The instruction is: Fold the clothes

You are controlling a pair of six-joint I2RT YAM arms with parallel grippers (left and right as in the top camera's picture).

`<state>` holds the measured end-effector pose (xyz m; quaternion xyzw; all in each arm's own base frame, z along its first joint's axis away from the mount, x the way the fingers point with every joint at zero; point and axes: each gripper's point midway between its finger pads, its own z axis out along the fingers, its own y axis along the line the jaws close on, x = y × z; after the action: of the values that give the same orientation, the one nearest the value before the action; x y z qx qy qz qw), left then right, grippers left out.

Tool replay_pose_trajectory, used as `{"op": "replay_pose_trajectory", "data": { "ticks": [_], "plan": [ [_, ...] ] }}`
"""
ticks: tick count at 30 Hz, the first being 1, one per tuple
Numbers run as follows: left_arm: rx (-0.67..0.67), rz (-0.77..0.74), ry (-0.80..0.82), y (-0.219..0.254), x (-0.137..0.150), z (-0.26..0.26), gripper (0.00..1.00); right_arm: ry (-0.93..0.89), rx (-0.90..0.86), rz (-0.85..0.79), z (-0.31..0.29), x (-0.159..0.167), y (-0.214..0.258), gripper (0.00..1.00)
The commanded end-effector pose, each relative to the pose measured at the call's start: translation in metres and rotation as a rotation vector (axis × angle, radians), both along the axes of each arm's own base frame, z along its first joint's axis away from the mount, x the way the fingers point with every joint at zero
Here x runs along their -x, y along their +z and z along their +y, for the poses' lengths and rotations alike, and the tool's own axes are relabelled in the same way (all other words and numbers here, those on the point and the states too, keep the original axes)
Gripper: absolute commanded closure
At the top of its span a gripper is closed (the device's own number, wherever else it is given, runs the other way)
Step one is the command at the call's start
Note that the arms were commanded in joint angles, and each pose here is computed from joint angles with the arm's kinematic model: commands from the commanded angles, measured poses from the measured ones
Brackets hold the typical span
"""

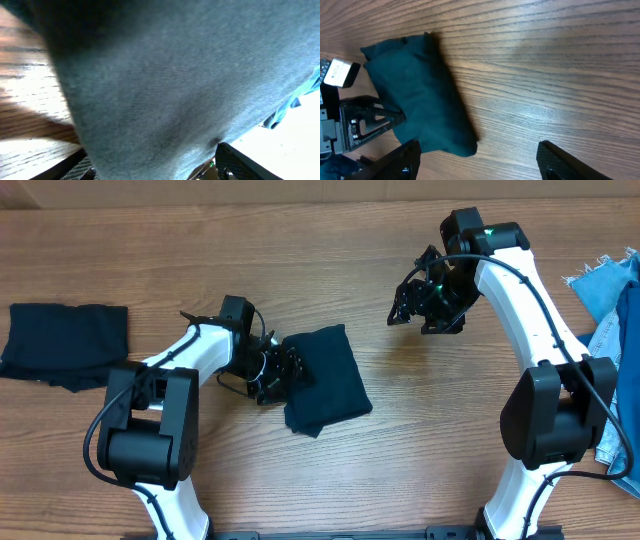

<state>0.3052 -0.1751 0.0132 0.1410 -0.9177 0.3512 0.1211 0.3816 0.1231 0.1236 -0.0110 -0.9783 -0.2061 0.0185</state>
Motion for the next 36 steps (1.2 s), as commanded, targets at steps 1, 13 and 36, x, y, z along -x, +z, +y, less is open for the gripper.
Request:
{"op": "replay_pose_trajectory", "data": {
  "ticks": [1, 13, 36],
  "plan": [
    [-0.228, 0.013, 0.001, -0.054, 0.009, 0.028, 0.25, 0.013, -0.019, -0.077, 0.0, -0.005, 0.023, 0.22],
    [-0.372, -0.116, 0.081, -0.079, -0.013, 0.039, 0.5, 0.013, -0.018, -0.07, 0.0, -0.004, 0.023, 0.22],
    [-0.342, -0.55, 0.063, 0.07, -0.046, 0.043, 0.96, 0.013, -0.019, -0.073, 0.0, -0.004, 0.023, 0.23]
  ]
}}
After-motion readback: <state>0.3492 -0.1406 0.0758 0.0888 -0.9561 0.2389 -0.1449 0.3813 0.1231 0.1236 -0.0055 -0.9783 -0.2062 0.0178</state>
